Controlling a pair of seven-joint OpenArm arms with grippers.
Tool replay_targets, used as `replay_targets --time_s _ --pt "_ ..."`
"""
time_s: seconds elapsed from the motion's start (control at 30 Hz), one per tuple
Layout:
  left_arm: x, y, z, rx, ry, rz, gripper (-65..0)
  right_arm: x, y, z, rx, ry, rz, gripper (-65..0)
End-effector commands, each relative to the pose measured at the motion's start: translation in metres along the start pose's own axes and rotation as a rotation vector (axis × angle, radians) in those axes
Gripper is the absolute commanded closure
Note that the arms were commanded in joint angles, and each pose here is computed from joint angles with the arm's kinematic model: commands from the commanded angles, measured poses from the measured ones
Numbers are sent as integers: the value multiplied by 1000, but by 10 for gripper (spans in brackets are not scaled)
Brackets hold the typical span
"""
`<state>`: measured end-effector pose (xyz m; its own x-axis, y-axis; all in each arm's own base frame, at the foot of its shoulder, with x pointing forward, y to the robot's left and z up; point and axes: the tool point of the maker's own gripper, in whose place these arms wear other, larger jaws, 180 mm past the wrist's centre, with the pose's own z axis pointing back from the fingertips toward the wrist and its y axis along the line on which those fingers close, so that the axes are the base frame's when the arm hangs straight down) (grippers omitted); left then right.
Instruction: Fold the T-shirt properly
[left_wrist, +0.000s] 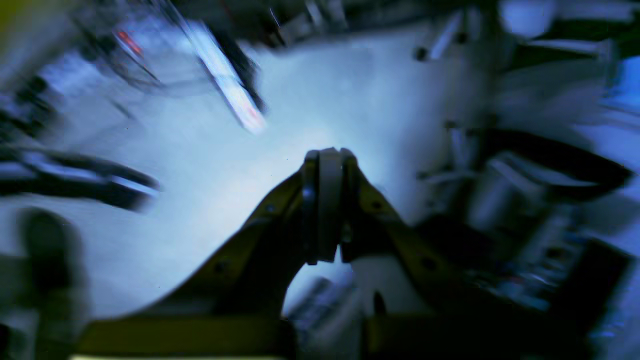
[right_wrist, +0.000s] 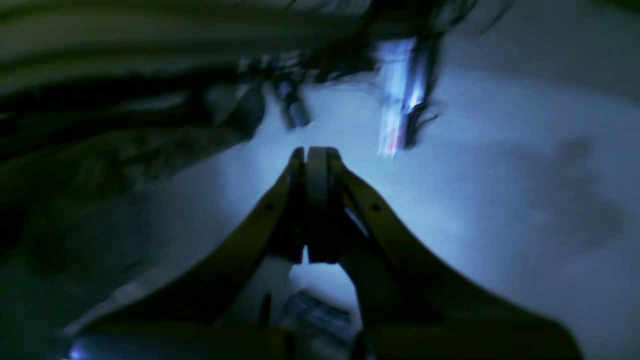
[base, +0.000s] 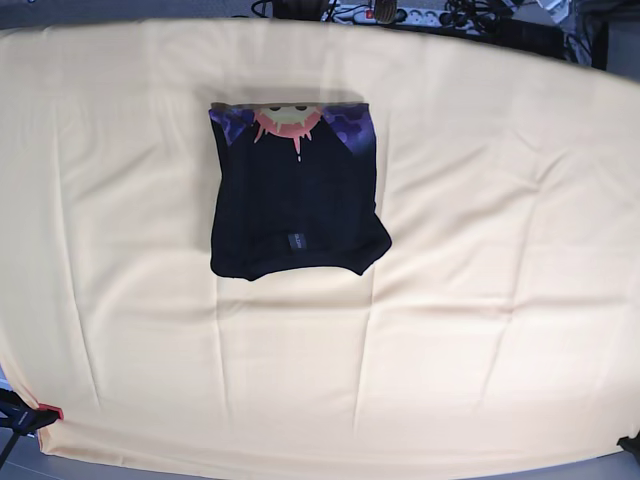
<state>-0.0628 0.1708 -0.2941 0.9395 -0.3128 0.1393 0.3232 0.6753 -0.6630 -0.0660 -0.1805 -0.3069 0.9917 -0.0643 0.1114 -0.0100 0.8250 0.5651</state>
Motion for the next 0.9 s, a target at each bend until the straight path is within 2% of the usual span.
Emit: replay_targets --time_s 0.0,0.03,0.1,0.23,0.4,0.57,0.67,0.77,0.87 --pt "-6 -1 -5 -24 0 29 0 -4 7 -6 57 -11 -35 0" --pt "-15 2 -15 -38 0 76 0 -10 8 -15 90 -17 -77 0" --pt "-32 15 -37 -42 8 142 0 -33 -11 -38 57 36 -125 0" --pt "-58 54 -85 -18 48 235 0 -50 -59 -90 -11 97 -111 0" --pt "-49 128 -140 90 -41 305 0 -48 -113 -155 -78 111 -71 0" --pt "-18 187 -189 201 -179 294 0 -33 -156 -199 -158 52 31 0" --pt "-16 203 -222 279 -172 225 0 -28 -168 -221 -183 42 90 0" --pt "-14 207 -249 374 -170 120 0 -25 -190 -235 -335 85 138 0" --pt "-13 194 -275 414 -166 104 0 -19 -198 -245 -449 78 139 0"
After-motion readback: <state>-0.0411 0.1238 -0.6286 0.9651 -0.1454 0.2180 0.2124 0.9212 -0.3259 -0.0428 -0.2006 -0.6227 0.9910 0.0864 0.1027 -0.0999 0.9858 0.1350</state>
